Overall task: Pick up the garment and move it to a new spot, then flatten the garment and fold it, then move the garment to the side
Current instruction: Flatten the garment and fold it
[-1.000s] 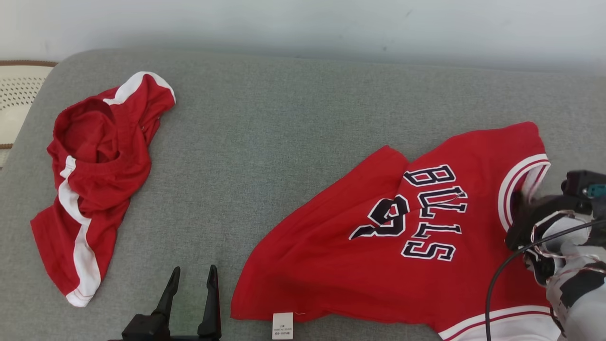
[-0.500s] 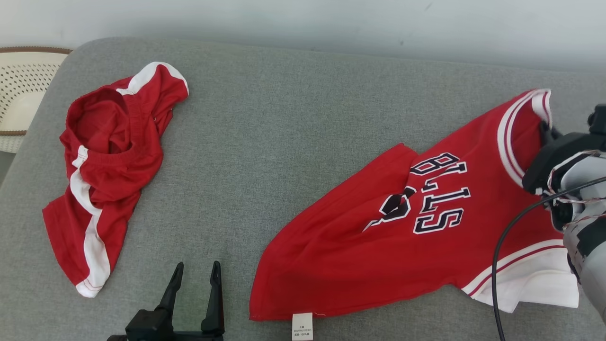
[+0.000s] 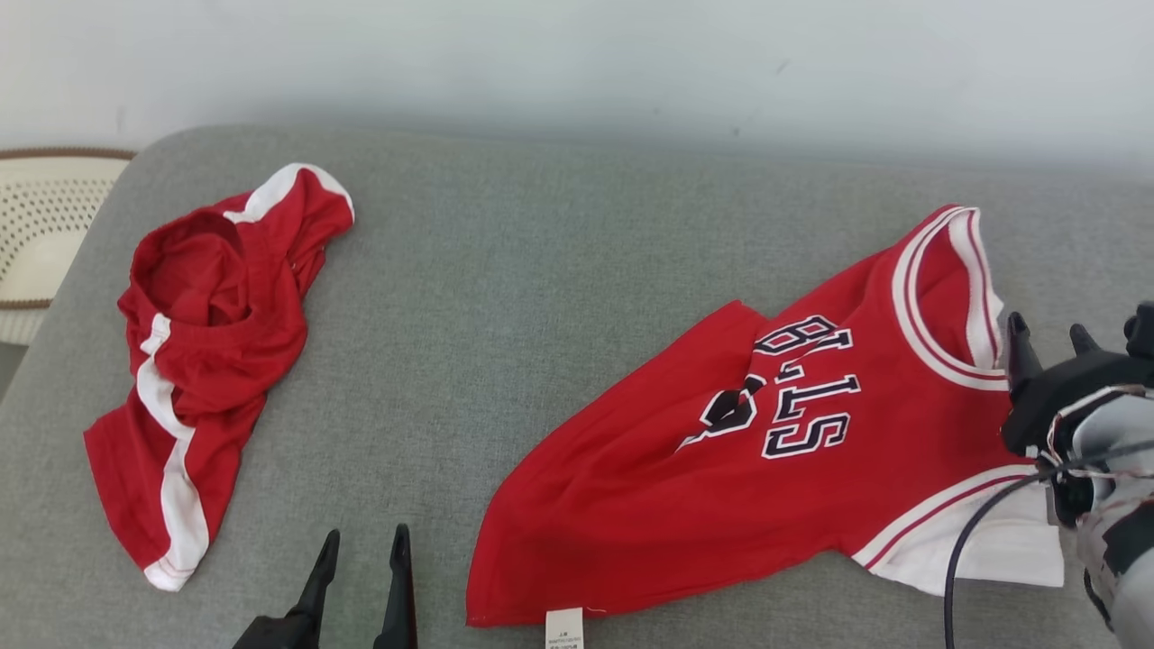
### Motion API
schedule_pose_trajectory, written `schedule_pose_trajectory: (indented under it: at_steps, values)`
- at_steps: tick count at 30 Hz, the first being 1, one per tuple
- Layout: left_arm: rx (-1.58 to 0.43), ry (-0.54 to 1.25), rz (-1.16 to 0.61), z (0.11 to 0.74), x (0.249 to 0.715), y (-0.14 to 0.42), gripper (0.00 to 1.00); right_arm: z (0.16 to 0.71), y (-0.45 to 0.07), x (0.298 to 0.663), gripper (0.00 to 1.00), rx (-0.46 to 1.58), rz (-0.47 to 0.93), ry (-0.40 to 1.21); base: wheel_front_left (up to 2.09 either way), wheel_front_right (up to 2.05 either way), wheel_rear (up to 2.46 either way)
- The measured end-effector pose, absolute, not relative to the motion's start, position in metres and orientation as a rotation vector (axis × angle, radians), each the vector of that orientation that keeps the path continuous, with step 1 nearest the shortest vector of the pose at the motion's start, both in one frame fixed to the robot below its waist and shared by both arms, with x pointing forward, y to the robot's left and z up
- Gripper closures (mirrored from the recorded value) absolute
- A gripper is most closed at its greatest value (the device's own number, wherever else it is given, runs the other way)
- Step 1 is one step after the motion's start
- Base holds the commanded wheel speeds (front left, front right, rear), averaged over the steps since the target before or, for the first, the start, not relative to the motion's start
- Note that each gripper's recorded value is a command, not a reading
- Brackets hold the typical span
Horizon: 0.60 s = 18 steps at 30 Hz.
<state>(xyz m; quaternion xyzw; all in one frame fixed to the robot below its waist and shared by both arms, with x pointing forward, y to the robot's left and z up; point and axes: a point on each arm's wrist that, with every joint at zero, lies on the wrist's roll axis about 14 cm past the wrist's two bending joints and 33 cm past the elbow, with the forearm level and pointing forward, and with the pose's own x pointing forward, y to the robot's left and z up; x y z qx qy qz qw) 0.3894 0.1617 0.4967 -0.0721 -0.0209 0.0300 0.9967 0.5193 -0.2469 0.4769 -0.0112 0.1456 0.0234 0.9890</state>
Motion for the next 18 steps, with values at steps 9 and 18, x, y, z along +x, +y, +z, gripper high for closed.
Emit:
schedule_pose_trajectory:
  at_steps: [9, 18]
  values:
    - [-0.147, -0.065, 0.025, 0.505, 0.383, 0.151, 0.00, 0.468, -0.262, 0.473, 0.00, 0.022, 0.045, 0.267, 0.00, 0.00, 0.00]
    - [-0.150, -0.077, -0.002, 0.510, 0.380, 0.142, 0.00, 0.433, -0.257, 0.425, 0.00, 0.078, 0.066, 0.345, 0.00, 0.00, 0.00]
